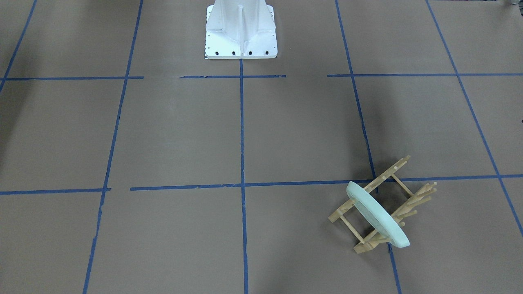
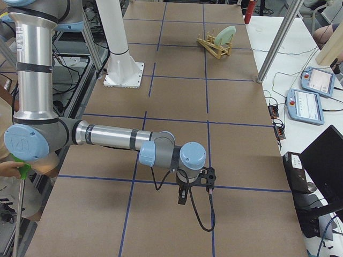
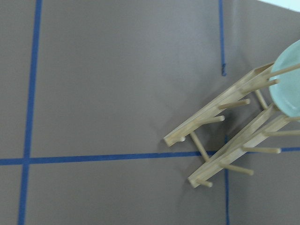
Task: Place plate on table
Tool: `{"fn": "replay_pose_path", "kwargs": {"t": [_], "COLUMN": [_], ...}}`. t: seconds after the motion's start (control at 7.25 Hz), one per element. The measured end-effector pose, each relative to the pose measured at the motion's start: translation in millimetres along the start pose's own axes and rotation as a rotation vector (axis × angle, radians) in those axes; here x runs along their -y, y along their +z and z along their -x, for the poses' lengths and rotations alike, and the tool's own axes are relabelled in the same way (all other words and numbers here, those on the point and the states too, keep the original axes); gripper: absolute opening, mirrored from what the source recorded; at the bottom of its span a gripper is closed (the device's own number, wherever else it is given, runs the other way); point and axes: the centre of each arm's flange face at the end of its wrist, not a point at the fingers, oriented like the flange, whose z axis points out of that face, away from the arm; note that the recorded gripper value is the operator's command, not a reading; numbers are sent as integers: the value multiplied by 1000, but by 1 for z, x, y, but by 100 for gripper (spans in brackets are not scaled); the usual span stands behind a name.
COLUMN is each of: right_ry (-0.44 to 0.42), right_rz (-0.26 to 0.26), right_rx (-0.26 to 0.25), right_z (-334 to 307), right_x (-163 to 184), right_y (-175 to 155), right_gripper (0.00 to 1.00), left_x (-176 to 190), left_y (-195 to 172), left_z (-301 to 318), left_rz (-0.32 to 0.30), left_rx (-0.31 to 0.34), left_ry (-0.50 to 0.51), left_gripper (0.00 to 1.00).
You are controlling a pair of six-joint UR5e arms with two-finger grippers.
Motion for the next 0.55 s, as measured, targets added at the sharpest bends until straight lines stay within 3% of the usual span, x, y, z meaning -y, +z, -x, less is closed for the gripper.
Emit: {"fn": "replay_pose_path", "kwargs": {"t": [0.28, 0.55], "right_ry": [0, 0], "right_rz": [0, 0], "right_rx": [0, 0], "right_z": [0, 0], "right_x": [0, 0], "right_y": [0, 0], "right_gripper": [100, 100], "left_x": [19, 8], "left_y": [78, 146], "left_z": [-108, -187], "left_rz": [-99, -292], "left_rx": [-37, -187], "left_ry": [-98, -276], "left_gripper": [100, 100]}}
